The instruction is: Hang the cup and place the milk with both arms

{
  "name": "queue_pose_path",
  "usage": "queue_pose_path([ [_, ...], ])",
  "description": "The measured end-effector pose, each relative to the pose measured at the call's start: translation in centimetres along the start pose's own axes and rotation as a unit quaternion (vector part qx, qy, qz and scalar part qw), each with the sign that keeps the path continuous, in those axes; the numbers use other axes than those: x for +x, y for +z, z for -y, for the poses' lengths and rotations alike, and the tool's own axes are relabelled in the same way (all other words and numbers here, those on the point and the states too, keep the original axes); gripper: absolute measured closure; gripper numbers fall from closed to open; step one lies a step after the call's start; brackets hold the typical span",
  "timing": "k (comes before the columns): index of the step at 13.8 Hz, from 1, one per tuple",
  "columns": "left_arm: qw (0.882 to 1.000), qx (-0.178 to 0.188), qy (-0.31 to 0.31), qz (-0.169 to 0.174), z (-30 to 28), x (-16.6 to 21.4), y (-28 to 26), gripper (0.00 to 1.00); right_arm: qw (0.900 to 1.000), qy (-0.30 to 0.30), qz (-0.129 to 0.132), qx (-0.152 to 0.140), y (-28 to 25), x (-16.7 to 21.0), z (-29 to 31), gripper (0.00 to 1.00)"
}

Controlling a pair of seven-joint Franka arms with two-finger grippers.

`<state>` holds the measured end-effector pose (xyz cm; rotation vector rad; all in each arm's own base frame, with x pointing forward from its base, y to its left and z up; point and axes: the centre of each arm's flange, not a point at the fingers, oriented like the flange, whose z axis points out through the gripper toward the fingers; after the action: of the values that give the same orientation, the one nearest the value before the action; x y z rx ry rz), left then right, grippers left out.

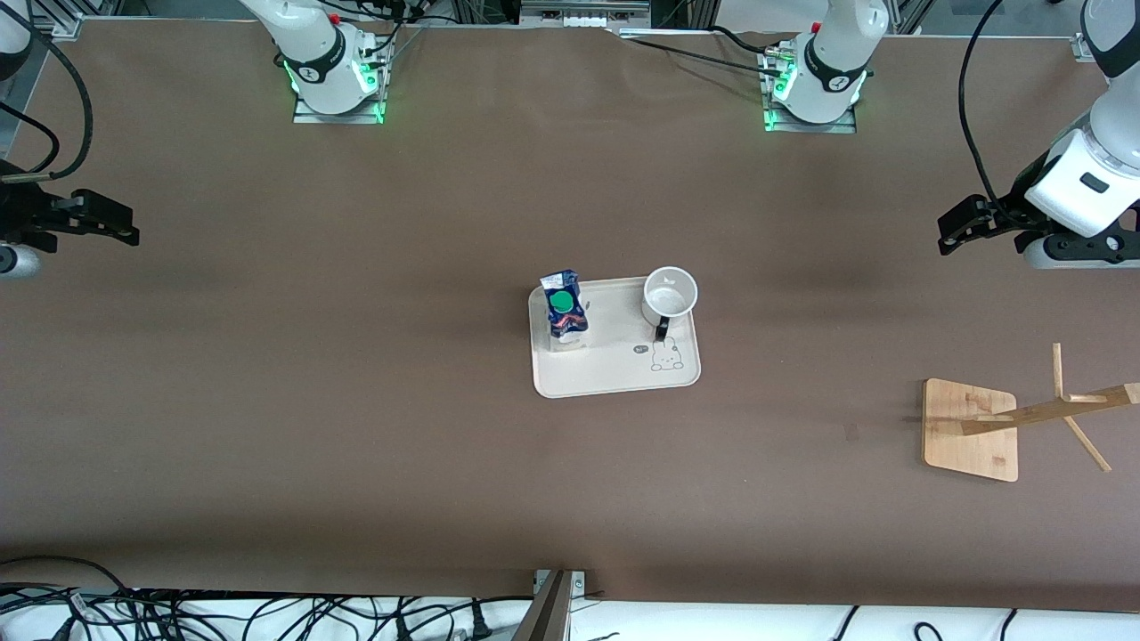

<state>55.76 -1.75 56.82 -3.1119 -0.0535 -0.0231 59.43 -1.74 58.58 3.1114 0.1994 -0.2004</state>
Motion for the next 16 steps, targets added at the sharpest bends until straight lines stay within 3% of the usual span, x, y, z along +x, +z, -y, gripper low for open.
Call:
queue_pose_path([
  [4,1.000,0.000,0.000,0.000,0.0,0.0,0.0,0.00,0.999,-0.007,0.018,0.051,3.1,1.7,4.5,0.00],
  [8,1.000,0.000,0.000,0.000,0.0,0.0,0.0,0.00,0.998,-0.037,0.026,0.052,5.3,3.4,11.6,0.00],
  [12,1.000,0.000,0.000,0.000,0.0,0.0,0.0,0.00,0.995,-0.060,0.025,0.078,7.3,4.7,16.2,0.00],
  [16,1.000,0.000,0.000,0.000,0.0,0.1,0.0,0.00,0.997,-0.029,0.011,0.077,9.1,5.7,22.2,0.00],
])
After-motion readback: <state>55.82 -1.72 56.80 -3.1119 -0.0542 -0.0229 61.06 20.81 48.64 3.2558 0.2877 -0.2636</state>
